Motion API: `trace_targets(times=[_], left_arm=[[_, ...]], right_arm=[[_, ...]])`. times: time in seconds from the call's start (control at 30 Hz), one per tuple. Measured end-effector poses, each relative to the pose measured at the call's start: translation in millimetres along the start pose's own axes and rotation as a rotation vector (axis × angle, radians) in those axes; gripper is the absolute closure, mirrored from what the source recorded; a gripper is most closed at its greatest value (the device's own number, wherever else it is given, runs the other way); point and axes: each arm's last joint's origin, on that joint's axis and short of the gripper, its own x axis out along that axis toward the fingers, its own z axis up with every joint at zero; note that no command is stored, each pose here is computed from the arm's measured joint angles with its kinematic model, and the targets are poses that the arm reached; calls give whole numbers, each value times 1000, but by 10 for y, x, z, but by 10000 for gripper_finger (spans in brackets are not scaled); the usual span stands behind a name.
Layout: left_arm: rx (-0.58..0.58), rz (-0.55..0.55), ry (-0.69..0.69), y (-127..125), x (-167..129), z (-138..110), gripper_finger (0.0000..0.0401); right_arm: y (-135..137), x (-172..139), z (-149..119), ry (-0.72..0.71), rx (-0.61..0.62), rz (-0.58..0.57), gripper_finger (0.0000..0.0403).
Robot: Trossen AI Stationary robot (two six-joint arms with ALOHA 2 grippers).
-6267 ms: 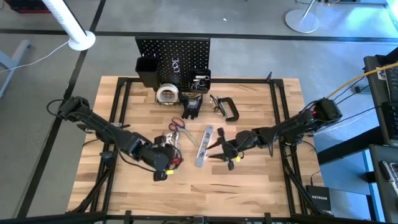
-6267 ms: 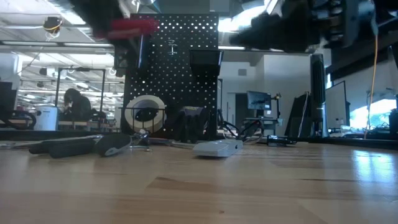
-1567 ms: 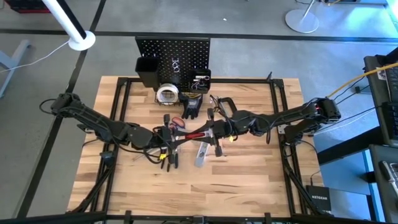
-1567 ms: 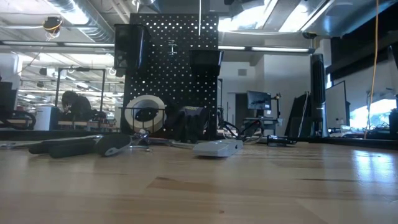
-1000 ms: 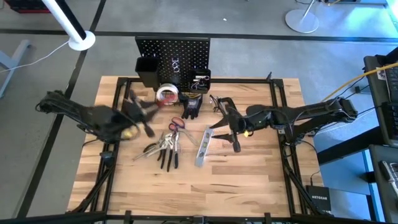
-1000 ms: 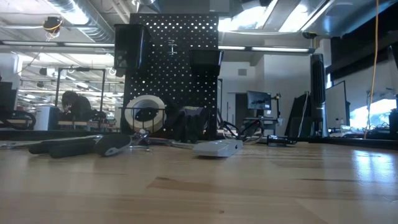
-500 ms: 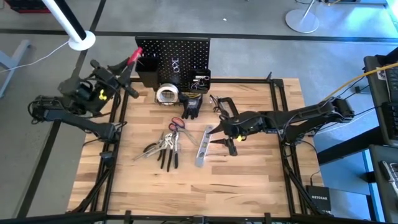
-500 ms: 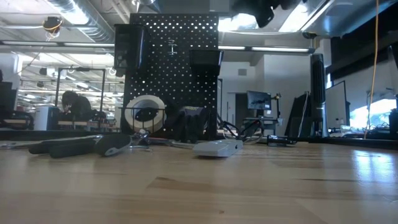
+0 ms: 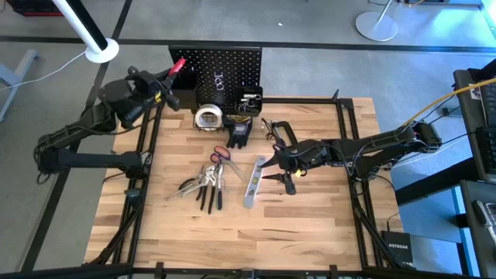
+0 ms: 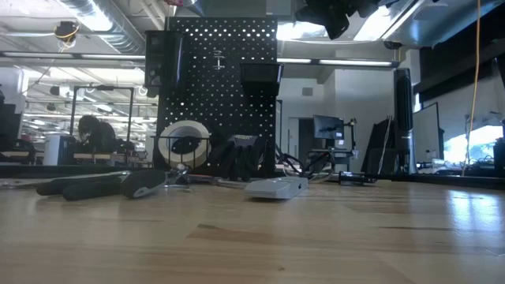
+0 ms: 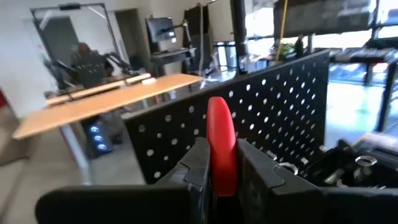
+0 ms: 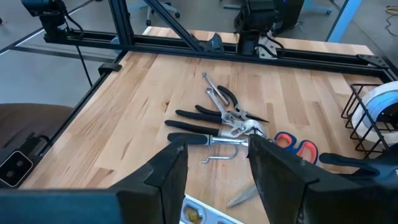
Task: Hang tools onto peg board
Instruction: Put the Allen wrench on the left black bin on the pegboard
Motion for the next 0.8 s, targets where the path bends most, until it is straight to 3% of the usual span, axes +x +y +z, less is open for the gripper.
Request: trace_targets(times=[0.2,0.4,0.6,0.8], left_arm=[[-36,-7,111,128,133,-144,361],[-17,-124,195,76,280,-330,358],[-21,-92,230,86,346,-484,360],[-62,-64,232,130,329,-490,331]], right_arm=[[0,0,0,0,-1,0,233],[-1,0,0,0,-1,0,233],[5,0,1,0,-1,15,233],[7,0,0,0,-1,21,233]])
